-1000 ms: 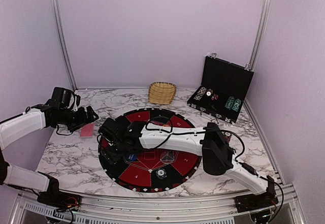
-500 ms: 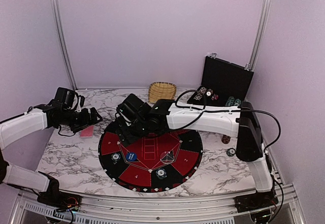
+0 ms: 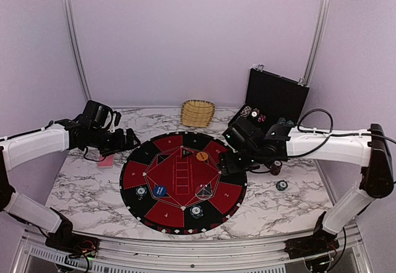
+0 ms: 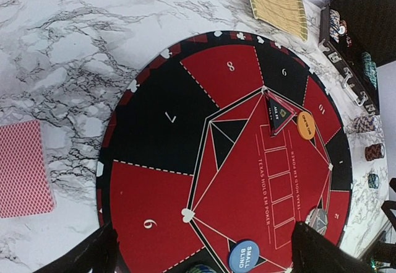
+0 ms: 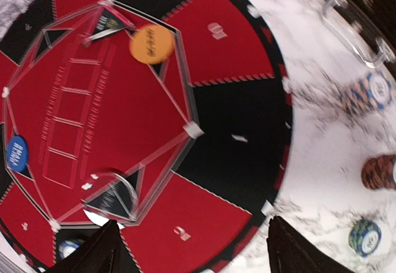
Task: Distribute texas hold em gaming equipment
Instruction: Pick up the pile of poker chips from the center of the board.
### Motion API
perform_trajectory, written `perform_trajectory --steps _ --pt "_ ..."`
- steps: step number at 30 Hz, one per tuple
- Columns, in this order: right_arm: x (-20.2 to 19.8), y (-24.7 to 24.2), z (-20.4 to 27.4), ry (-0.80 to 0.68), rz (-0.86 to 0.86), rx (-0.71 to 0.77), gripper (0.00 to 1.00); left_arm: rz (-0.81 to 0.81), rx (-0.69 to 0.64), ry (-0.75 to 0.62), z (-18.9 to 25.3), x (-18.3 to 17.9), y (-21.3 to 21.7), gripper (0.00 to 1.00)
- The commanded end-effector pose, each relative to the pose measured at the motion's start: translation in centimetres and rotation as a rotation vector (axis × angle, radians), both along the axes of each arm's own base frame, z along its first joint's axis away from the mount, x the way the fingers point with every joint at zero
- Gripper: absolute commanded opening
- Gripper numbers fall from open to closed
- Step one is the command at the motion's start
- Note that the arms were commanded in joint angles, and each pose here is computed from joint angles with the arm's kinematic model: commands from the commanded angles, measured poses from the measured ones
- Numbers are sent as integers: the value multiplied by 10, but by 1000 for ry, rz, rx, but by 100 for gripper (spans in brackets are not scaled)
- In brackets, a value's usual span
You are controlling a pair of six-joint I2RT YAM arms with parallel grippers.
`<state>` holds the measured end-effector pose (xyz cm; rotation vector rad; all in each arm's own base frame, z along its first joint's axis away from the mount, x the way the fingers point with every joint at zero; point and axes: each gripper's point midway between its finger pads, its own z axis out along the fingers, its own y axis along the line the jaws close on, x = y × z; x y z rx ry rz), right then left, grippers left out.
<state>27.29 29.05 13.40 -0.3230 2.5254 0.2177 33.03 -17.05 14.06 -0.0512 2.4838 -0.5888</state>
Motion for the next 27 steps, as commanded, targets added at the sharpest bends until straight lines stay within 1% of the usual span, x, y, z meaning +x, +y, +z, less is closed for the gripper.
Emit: perform_trajectory --steps 1,2,6,12,20,24,27 --pt "-12 -67 -12 48 -209 10 79 -10 1 -33 12 11 -7 99" --pt "-18 -84 -22 67 -242 -3 79 -12 1 -30 11 12 -9 99" --pt "-26 -131 -33 90 -365 22 78 -22 -3 -27 11 14 -13 99" --pt "-28 -175 -54 119 -486 59 79 -29 -5 -20 10 17 -16 99" --pt "-20 -204 -78 142 -574 68 81 -30 -6 -23 12 19 -17 99" --pt "-13 -210 -84 136 -584 69 81 -28 -4 -23 12 19 -16 99" --pt "-10 -213 -91 146 -586 41 80 -27 -3 -23 11 19 -16 99"
